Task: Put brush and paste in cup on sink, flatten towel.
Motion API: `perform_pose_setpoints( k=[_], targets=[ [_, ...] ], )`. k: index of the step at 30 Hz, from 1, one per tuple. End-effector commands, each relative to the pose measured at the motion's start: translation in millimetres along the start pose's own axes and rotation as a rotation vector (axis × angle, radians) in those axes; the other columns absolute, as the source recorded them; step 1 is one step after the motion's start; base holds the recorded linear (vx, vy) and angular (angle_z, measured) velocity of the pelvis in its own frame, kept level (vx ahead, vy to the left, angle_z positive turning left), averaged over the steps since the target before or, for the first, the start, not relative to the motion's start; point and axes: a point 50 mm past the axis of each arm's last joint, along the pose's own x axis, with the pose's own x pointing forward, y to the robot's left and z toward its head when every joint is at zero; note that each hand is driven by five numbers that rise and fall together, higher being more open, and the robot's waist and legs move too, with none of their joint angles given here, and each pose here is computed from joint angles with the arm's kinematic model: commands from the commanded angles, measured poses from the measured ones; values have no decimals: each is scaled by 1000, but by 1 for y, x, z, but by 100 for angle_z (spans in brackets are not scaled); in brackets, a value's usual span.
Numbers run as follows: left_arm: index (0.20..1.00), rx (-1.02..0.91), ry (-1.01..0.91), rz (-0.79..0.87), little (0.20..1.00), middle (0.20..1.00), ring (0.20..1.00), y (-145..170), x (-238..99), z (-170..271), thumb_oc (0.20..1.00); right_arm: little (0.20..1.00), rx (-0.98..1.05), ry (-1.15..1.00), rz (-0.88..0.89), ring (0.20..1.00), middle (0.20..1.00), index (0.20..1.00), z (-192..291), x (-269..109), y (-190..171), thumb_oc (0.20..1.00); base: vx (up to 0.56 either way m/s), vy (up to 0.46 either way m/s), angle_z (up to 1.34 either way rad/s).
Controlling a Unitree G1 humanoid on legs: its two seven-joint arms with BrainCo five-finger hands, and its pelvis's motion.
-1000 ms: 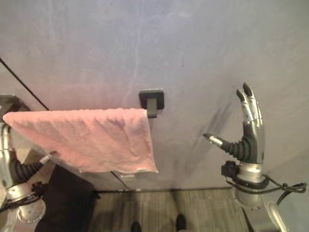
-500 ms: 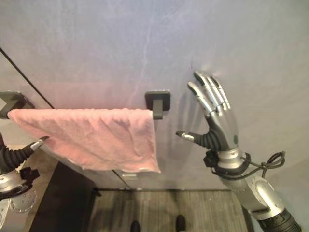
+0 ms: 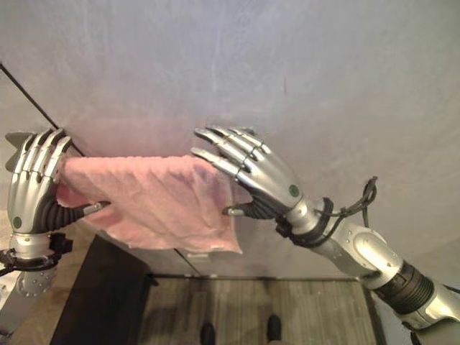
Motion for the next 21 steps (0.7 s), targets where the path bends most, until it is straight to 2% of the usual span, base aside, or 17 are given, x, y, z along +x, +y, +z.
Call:
perform_pose_setpoints(
  k=[1, 11, 15, 16, 21],
  targets=[
    [1000, 21, -9, -185, 1000, 1000, 1000, -18, -1, -8, 1000, 1000, 42, -49, -23, 1000, 1000, 1000, 8, 20, 2, 1000, 0, 0, 0],
    [1000, 11, -3, -326, 1000, 1000, 1000, -27, -4, -12, 1000, 1000, 21, -56, 193, 1000, 1000, 1000, 1, 29, 20, 1000, 1, -1, -1],
    [1000, 22, -17, -414, 1000, 1000, 1000, -29, -9, -13, 1000, 1000, 1, 1, 378, 1000, 1000, 1000, -11, 9, 38, 1000, 0, 0, 0],
    [1000, 21, -18, -414, 1000, 1000, 1000, -30, -9, -13, 1000, 1000, 1, 1, 378, 1000, 1000, 1000, -11, 8, 38, 1000, 0, 0, 0],
    [1000, 44, -55, -544, 1000, 1000, 1000, -35, -17, -13, 1000, 1000, -56, 70, 600, 1000, 1000, 1000, -28, -27, 50, 1000, 0, 0, 0]
  ],
)
